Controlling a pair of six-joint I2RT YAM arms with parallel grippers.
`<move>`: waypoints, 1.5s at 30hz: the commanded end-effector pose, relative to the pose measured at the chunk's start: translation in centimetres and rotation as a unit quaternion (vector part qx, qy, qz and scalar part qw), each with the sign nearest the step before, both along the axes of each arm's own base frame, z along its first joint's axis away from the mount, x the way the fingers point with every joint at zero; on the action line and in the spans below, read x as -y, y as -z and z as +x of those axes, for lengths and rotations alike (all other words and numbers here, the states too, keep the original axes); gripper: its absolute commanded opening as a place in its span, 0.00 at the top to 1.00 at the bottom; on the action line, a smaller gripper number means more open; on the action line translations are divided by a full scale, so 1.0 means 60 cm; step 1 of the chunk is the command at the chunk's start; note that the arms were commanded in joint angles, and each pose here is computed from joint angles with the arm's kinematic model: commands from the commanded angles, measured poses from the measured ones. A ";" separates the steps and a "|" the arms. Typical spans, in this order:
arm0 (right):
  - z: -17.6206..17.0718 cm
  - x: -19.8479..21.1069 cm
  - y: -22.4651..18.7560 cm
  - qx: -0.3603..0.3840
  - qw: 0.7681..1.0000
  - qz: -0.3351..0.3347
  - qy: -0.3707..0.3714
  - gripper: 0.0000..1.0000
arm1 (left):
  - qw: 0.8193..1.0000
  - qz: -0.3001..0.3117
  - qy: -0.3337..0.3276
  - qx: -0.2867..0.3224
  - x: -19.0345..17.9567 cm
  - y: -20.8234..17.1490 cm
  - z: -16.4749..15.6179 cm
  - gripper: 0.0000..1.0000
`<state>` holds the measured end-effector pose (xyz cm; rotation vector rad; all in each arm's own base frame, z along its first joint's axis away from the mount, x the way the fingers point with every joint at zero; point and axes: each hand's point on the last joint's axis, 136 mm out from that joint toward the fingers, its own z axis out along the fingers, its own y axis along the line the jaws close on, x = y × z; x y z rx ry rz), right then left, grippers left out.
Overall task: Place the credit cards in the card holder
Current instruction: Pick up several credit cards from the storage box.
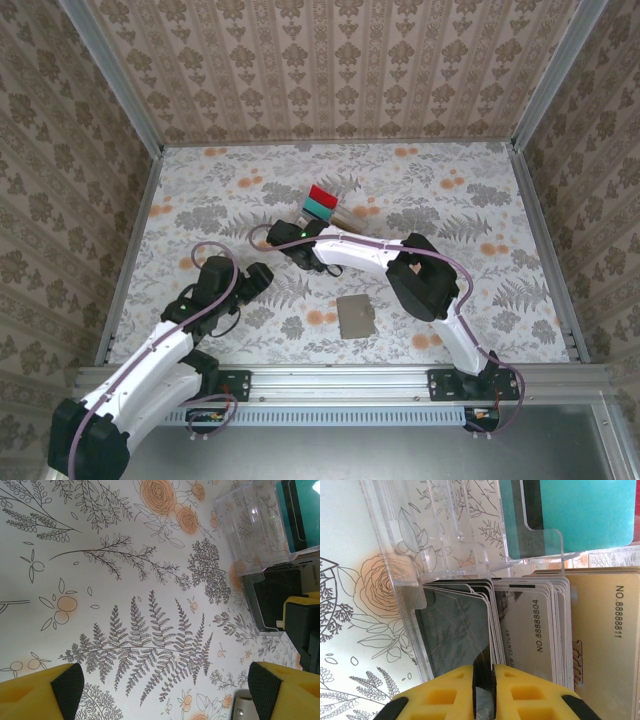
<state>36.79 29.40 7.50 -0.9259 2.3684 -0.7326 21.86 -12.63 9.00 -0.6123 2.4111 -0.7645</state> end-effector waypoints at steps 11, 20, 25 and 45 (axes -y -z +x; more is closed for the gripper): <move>-0.001 0.012 -0.046 0.010 1.000 0.009 0.002 0.88 | 1.000 -0.009 -0.003 0.001 0.003 -0.007 0.006 0.12; -0.004 0.007 -0.063 -0.007 0.999 0.036 0.006 0.91 | 1.000 -0.010 -0.002 0.000 0.004 -0.007 0.005 0.12; -0.007 0.006 -0.065 -0.026 0.998 0.054 0.014 0.95 | 1.000 -0.011 0.000 0.002 0.005 -0.010 0.006 0.12; -0.034 0.008 -0.129 -0.098 0.967 0.224 0.077 1.00 | 0.999 -0.027 0.043 0.014 0.035 -0.037 0.018 0.12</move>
